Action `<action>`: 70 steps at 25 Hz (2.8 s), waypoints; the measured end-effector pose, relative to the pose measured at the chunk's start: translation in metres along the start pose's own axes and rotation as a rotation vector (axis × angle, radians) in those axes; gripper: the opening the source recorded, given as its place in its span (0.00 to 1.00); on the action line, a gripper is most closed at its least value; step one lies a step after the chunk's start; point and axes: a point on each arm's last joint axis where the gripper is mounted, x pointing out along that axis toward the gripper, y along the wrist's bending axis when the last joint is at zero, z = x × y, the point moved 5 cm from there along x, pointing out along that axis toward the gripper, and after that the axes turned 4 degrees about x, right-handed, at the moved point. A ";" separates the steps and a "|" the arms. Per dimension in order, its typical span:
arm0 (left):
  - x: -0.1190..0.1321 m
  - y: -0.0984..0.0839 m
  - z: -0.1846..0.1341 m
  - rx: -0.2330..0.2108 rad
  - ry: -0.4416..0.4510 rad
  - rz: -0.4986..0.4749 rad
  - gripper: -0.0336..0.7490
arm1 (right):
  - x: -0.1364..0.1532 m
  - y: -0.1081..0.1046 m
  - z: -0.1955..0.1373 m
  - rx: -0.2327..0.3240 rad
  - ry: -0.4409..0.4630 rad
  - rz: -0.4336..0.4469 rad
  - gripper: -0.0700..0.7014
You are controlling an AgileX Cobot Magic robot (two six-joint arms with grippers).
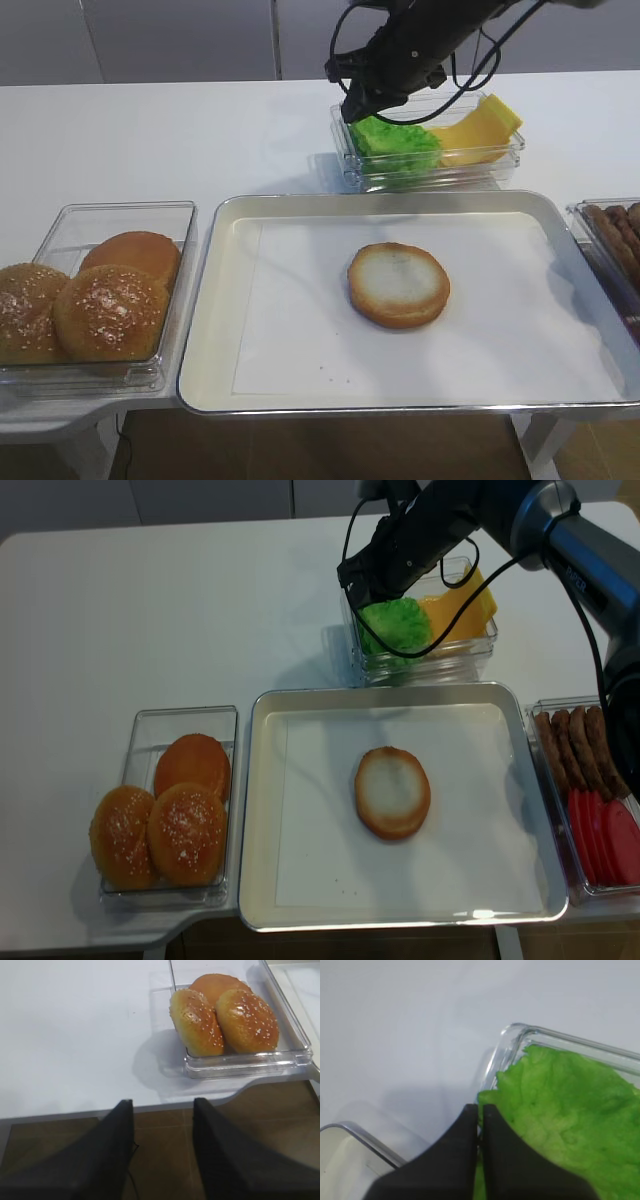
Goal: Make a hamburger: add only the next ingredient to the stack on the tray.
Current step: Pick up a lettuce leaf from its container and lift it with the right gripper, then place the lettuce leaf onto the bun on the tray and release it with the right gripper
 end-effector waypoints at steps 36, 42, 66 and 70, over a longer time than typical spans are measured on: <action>0.000 0.000 0.000 0.000 0.000 0.000 0.42 | -0.164 0.064 -0.039 -0.113 0.007 -0.059 0.10; 0.000 0.000 0.000 0.000 0.000 0.000 0.42 | -0.160 0.054 -0.085 -0.084 0.084 -0.094 0.09; 0.000 0.000 0.000 0.000 -0.001 0.000 0.42 | -0.105 0.032 -0.145 -0.051 0.088 -0.046 0.09; 0.000 0.000 0.000 0.000 -0.001 0.000 0.42 | -0.099 0.033 -0.145 -0.013 0.092 -0.015 0.09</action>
